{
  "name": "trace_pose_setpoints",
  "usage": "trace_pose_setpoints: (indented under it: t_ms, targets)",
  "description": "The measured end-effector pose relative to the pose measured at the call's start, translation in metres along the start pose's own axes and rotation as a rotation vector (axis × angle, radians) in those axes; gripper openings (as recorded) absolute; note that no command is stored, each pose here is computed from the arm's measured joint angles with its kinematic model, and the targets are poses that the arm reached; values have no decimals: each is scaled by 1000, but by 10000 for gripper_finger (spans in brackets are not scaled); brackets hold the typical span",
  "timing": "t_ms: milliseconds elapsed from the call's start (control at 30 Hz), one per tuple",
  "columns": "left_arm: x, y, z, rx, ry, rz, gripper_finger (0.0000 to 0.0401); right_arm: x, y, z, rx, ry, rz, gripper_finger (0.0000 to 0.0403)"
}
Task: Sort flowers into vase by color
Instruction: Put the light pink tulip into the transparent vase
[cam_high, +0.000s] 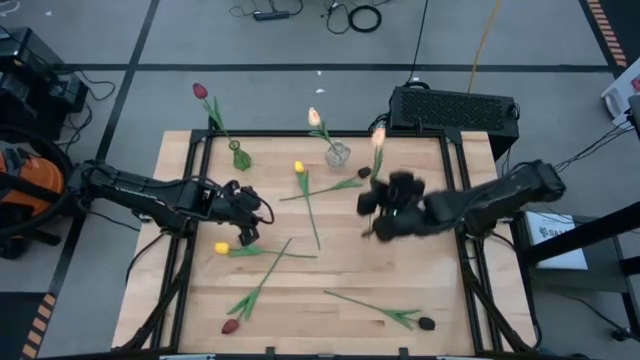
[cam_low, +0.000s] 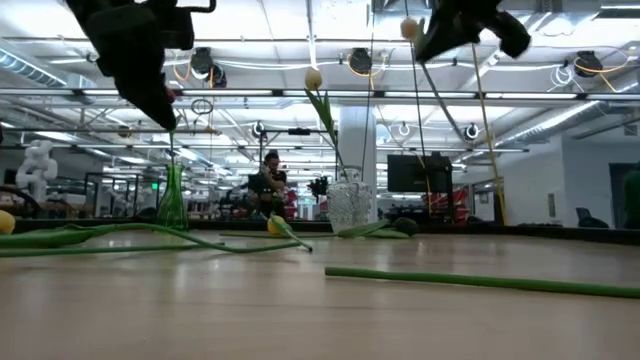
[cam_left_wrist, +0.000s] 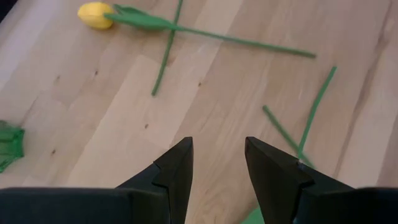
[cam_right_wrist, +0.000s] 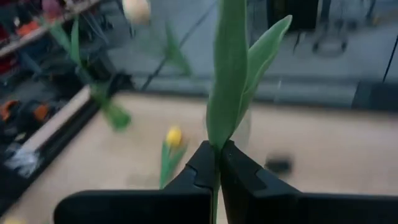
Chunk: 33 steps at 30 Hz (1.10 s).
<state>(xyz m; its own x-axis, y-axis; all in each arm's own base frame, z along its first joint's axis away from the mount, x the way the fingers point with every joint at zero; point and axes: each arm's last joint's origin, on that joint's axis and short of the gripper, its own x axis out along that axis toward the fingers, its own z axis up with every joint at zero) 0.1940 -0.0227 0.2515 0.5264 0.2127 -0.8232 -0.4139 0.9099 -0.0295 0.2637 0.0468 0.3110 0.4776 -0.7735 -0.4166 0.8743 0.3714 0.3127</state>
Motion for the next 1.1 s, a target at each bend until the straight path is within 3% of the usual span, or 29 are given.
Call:
trace_pose_setpoints:
  t_ms: [233, 400, 533, 767, 900, 1100]
  targets:
    - [2, 5, 8, -51, -58, 22, 155, 22, -5, 69, -212, -129, 59, 2]
    - [4, 14, 13, -109, -66, 53, 155, 62, -15, 102, -335, -176, 166, 2]
    - [6, 22, 16, -157, -75, 80, 155, 99, -36, 118, -308, -251, 343, 2]
    - [8, 30, 20, -196, -84, 104, 155, 132, -76, 131, -240, -437, 580, 0]
    - [8, 32, 20, -203, -85, 110, 155, 158, -94, 127, -200, -406, 668, 0]
    - [9, 34, 21, -212, -85, 117, 155, 183, -96, 124, -181, -427, 804, 0]
